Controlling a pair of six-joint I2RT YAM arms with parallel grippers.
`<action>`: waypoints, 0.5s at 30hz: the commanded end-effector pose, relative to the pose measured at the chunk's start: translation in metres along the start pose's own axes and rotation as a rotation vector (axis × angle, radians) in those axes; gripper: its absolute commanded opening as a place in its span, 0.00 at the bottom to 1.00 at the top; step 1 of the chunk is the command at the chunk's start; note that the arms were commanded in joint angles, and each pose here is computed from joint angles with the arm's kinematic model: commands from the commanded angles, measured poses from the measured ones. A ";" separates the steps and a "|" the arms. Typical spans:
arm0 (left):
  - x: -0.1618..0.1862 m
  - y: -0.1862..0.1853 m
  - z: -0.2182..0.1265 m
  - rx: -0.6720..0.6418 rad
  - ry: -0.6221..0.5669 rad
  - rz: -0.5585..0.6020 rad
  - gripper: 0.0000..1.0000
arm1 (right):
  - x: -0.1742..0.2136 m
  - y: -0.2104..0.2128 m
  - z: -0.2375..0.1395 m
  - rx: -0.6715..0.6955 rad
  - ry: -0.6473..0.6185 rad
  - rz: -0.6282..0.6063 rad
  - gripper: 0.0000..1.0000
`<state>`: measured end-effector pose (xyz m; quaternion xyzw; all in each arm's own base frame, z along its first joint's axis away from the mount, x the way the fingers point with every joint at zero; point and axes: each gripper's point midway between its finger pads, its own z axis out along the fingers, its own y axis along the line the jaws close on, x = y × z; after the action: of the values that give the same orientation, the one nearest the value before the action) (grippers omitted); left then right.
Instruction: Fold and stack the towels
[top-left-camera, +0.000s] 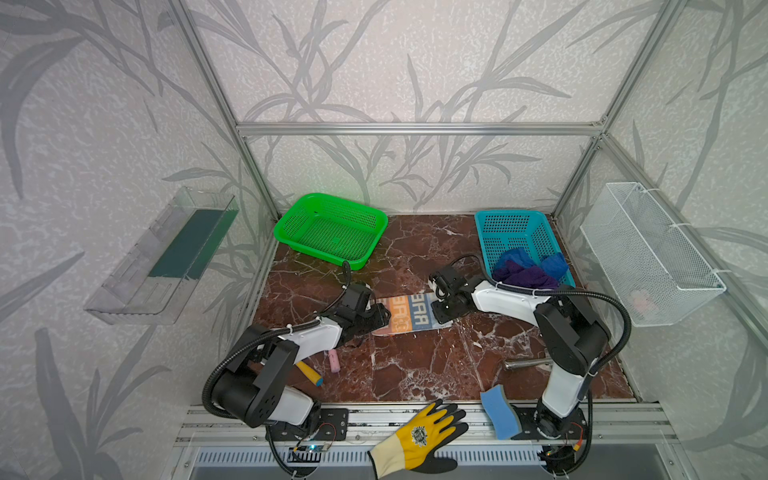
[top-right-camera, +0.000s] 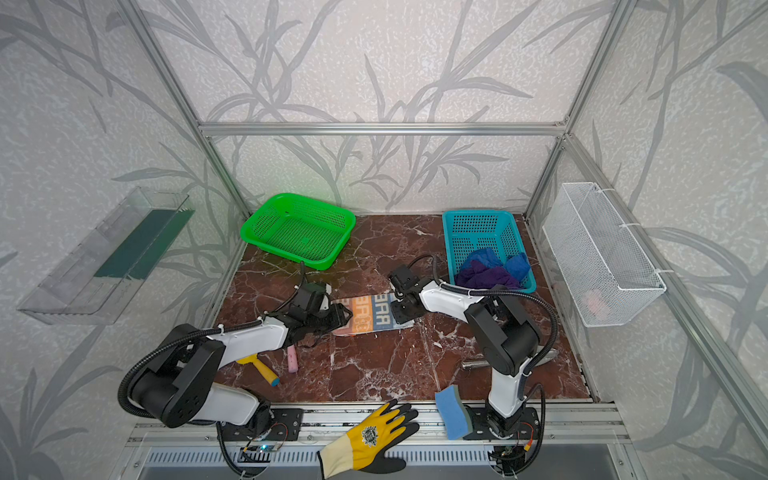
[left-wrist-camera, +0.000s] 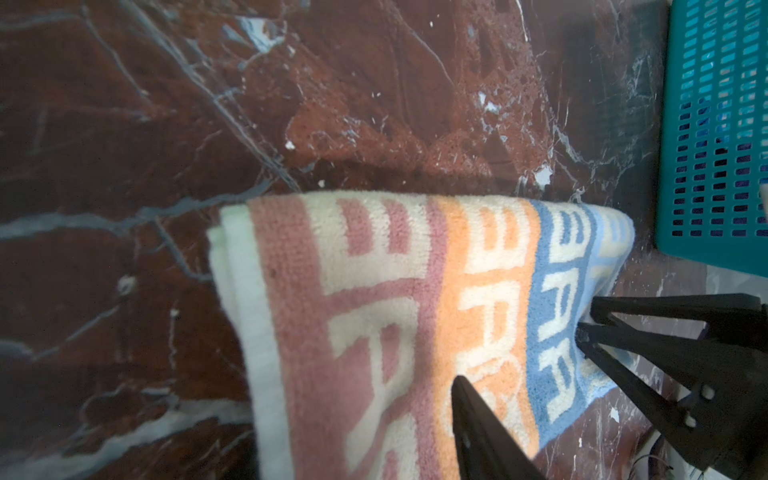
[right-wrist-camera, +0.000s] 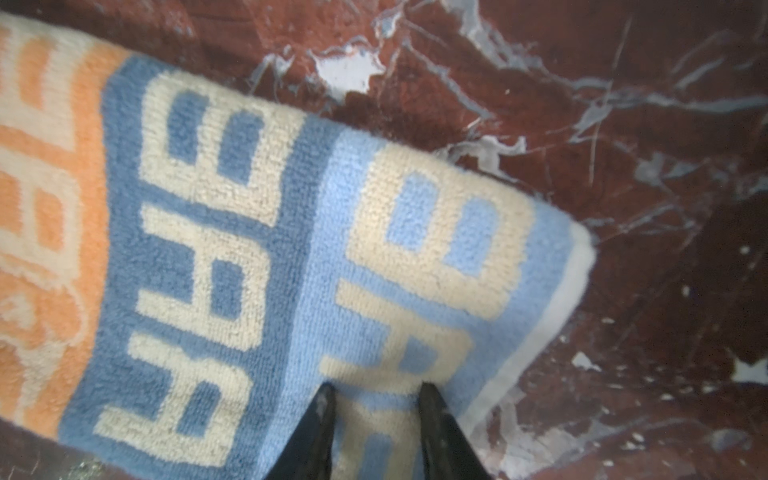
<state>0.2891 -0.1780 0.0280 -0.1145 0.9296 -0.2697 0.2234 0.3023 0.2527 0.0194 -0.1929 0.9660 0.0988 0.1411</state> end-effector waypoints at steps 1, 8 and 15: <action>0.037 0.034 0.004 -0.109 0.110 -0.031 0.47 | 0.039 -0.009 0.013 0.036 0.134 0.000 0.35; 0.028 0.032 0.005 -0.114 0.074 -0.010 0.03 | 0.040 -0.009 0.013 0.038 0.136 -0.006 0.35; 0.019 0.025 0.013 -0.121 0.091 0.020 0.00 | 0.033 -0.001 0.008 0.001 0.092 -0.024 0.35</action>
<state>0.2916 -0.1793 0.0206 -0.1087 0.9346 -0.2587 0.2185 0.3011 0.2542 0.0199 -0.1980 0.9645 0.0998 0.1436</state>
